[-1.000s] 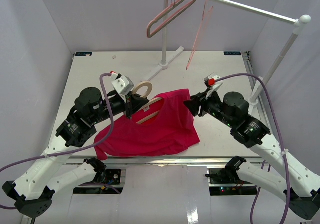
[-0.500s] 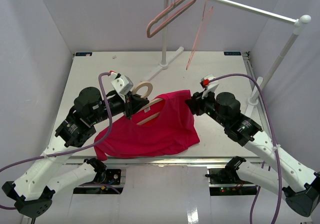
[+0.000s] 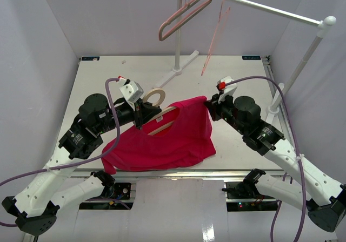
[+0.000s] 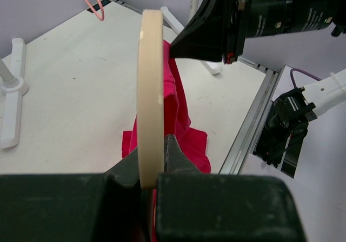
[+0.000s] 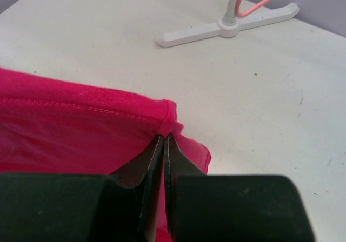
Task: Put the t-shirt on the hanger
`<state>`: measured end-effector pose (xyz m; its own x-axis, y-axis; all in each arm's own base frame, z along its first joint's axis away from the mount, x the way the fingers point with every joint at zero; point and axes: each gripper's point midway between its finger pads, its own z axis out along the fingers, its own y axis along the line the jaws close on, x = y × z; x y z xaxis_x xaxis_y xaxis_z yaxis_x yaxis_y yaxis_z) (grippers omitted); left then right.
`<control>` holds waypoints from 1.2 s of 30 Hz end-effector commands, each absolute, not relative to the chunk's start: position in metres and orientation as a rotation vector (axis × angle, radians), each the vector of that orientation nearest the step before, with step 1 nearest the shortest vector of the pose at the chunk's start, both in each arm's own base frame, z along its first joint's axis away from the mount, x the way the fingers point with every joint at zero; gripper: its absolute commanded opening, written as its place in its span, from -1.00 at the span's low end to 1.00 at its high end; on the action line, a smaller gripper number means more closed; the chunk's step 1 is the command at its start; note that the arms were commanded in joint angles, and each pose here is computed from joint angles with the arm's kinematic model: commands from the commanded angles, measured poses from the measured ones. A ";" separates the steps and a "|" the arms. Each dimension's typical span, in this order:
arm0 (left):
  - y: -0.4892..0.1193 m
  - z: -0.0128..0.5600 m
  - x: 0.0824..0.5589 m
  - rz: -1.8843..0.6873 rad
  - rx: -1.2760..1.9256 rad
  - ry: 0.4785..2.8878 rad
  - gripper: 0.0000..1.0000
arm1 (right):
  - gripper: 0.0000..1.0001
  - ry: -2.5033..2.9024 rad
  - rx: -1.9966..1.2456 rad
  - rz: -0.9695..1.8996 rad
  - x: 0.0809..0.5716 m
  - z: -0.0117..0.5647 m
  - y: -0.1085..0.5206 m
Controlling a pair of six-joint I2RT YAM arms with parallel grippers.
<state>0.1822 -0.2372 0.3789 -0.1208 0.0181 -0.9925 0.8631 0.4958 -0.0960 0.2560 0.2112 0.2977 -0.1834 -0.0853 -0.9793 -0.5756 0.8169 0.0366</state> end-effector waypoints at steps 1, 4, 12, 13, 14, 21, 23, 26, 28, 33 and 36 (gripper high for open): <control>-0.231 0.399 0.174 -0.864 0.809 1.470 -1.00 | -0.84 1.633 -0.476 0.420 0.269 0.348 0.203; -0.231 0.396 0.169 -0.872 0.834 1.467 -1.00 | -0.84 1.646 -0.481 0.410 0.275 0.350 0.203; -0.237 0.390 0.163 -0.911 0.882 1.462 -1.00 | -0.43 1.681 -0.606 0.480 0.263 0.341 0.217; -0.238 0.389 0.161 -0.922 0.892 1.460 -1.00 | -0.40 1.678 -0.620 0.467 0.262 0.343 0.215; -0.239 0.388 0.160 -0.930 0.901 1.458 -1.00 | -0.36 1.675 -0.622 0.463 0.259 0.347 0.212; -0.246 0.390 0.154 -0.977 0.945 1.440 -1.00 | -0.04 1.578 -0.721 0.586 0.214 0.393 0.207; -0.251 0.393 0.148 -1.018 0.974 1.422 -1.00 | 0.03 1.512 -0.831 0.666 0.194 0.403 0.216; -0.258 0.394 0.138 -1.089 1.027 1.396 -1.00 | 0.11 1.405 -1.003 0.784 0.165 0.414 0.230; -0.261 0.395 0.135 -1.121 1.047 1.387 -1.00 | 0.13 1.338 -1.088 0.869 0.150 0.419 0.241; -0.268 0.398 0.121 -1.216 1.111 1.333 -1.00 | 0.15 1.227 -1.210 1.012 0.134 0.418 0.263; -0.271 0.397 0.114 -1.259 1.148 1.312 -1.00 | 0.15 1.179 -1.162 1.026 0.140 0.430 0.269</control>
